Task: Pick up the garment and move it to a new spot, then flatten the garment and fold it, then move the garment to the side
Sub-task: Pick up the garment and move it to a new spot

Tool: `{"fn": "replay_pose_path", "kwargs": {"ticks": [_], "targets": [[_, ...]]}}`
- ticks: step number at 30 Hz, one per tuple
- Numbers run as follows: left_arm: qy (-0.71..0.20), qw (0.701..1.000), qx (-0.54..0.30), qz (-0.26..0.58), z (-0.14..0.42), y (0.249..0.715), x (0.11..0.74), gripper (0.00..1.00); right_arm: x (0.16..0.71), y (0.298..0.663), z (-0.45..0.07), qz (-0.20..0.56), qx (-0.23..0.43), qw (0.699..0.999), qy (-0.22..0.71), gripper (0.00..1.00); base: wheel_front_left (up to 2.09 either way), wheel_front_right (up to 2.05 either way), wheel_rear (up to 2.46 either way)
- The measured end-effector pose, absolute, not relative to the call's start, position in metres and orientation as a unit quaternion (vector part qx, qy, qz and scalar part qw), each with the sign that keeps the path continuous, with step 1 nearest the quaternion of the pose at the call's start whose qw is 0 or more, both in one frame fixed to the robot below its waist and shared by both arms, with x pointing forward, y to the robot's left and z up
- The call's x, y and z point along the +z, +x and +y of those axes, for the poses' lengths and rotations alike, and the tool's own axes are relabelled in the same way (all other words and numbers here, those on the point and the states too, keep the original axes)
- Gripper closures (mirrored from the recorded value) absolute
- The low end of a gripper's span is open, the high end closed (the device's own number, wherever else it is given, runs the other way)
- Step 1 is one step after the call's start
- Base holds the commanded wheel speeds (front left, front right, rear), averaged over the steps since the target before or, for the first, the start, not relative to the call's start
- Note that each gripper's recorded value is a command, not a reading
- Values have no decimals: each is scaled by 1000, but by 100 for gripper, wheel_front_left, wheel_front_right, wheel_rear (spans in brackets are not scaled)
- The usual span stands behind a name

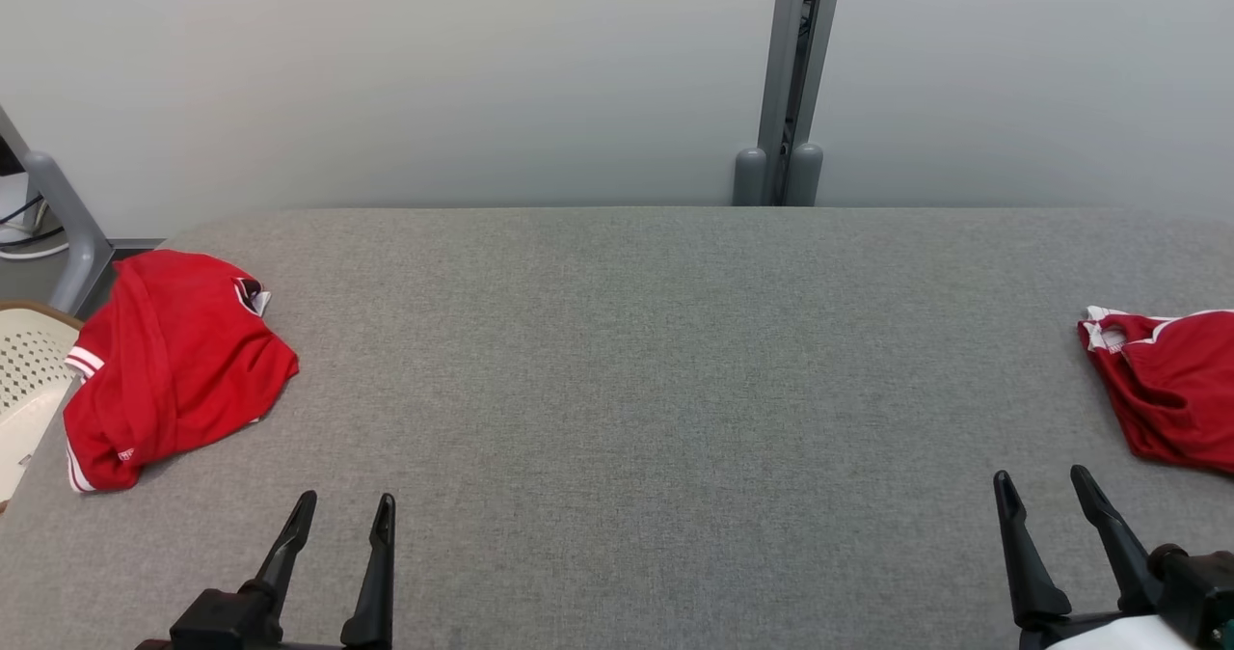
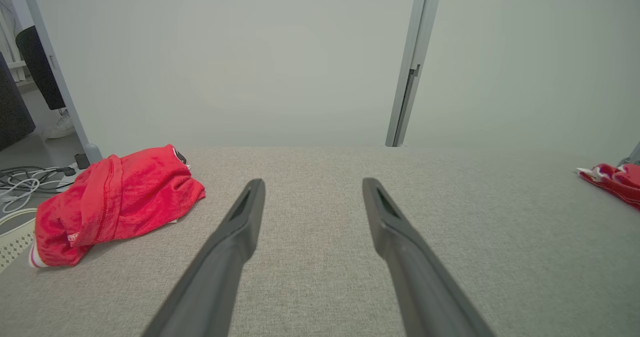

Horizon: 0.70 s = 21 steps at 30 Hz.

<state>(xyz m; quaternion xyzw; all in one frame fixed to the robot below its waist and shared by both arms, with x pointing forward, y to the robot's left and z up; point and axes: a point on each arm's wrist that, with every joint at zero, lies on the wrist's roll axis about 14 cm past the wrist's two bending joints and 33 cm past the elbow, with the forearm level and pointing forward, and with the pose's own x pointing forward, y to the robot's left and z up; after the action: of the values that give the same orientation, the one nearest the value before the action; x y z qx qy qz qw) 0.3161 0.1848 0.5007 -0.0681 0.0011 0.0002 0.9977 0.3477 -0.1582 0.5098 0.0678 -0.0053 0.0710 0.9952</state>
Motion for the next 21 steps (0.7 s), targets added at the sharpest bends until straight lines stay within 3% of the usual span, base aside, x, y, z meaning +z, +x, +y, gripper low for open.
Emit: {"fn": "replay_pose_path", "kwargs": {"ticks": [10, 21], "targets": [[-68, 997, 26, -17, 202, 314, 510, 0, 515, 358, -140, -11, 98, 993, 67, 0, 0, 0, 0], [-69, 987, 140, -39, 268, 269, 516, 0, 521, 375, -59, -5, 218, 974, 66, 0, 0, 0, 0]]}}
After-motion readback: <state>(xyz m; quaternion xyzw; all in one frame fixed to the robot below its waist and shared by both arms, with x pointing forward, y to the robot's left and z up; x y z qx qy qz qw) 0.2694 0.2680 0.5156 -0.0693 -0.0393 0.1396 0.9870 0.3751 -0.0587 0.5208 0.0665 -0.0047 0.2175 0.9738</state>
